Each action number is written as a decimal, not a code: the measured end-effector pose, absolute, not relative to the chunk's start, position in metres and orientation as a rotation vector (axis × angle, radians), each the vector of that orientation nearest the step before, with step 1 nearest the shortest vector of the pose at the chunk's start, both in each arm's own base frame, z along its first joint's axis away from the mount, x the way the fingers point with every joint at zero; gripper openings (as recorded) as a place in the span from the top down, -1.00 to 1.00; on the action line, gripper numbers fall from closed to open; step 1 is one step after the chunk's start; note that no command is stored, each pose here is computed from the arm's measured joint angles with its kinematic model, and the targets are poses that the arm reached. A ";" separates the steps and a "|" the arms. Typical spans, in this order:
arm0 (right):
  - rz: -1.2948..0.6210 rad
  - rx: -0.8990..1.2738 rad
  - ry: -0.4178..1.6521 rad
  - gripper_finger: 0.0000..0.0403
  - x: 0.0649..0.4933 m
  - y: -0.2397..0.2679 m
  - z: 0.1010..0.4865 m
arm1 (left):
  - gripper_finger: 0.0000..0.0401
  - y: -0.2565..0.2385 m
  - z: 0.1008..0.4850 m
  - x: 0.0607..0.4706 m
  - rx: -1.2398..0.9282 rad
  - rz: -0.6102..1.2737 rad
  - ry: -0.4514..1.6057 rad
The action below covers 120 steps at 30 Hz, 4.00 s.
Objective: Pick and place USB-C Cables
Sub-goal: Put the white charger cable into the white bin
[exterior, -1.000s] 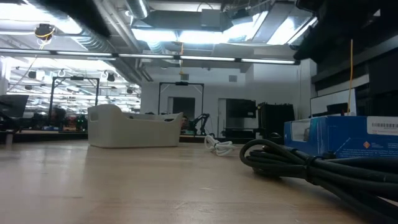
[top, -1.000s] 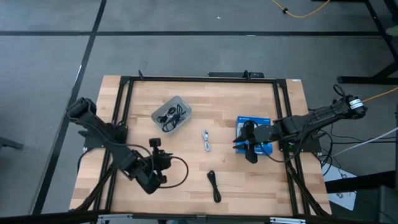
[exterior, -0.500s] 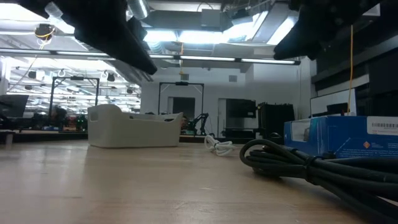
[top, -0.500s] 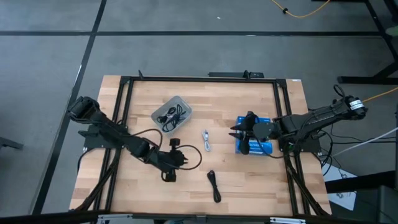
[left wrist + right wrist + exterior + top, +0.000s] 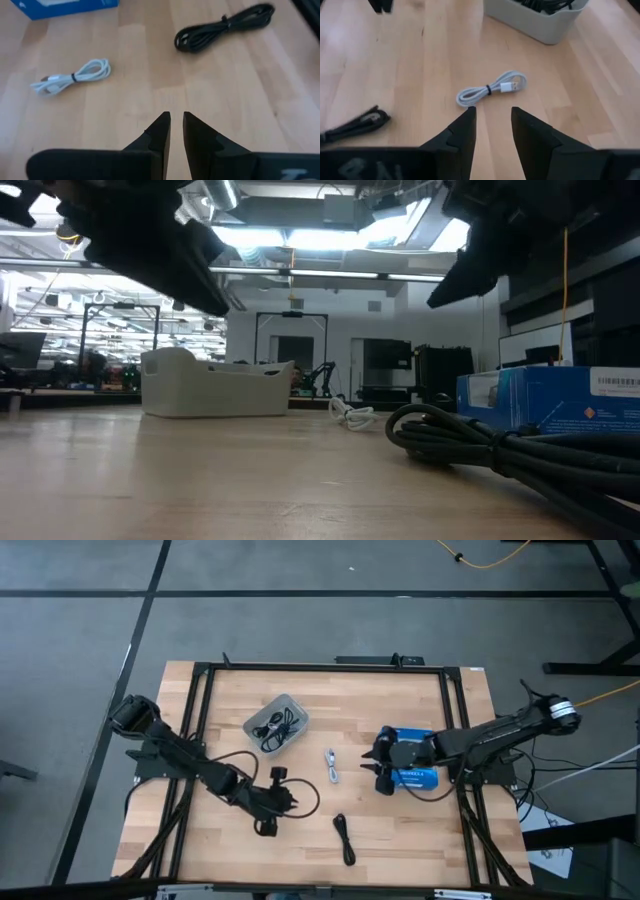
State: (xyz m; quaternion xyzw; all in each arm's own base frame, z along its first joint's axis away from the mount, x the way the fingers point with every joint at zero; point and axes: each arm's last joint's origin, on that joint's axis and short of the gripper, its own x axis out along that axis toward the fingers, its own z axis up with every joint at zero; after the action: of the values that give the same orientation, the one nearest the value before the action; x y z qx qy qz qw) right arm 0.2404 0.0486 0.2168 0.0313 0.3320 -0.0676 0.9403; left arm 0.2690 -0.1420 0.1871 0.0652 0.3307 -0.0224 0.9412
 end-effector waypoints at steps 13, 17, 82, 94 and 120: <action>-0.137 0.058 0.682 0.37 0.243 0.049 0.214 | 0.78 -0.154 0.192 0.267 0.108 -0.092 0.610; -0.118 0.050 0.659 0.37 0.244 0.050 0.216 | 0.78 -0.154 0.192 0.267 0.108 -0.091 0.610; 0.070 -0.018 0.613 0.37 0.259 0.058 0.210 | 0.78 -0.154 0.192 0.267 0.086 -0.080 0.615; 0.143 -0.045 0.590 0.37 0.261 0.060 0.216 | 0.78 -0.154 0.192 0.267 0.086 -0.079 0.615; 0.120 -0.095 0.781 0.37 0.308 0.052 0.232 | 0.78 -0.154 0.192 0.267 0.087 -0.079 0.616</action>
State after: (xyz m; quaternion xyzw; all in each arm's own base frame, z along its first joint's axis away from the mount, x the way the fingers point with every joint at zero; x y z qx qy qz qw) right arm 0.3075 0.0523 0.2319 -0.0461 0.3805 0.0583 0.9218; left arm 0.2672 -0.1538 0.1919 0.0428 0.3032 -0.0388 0.9512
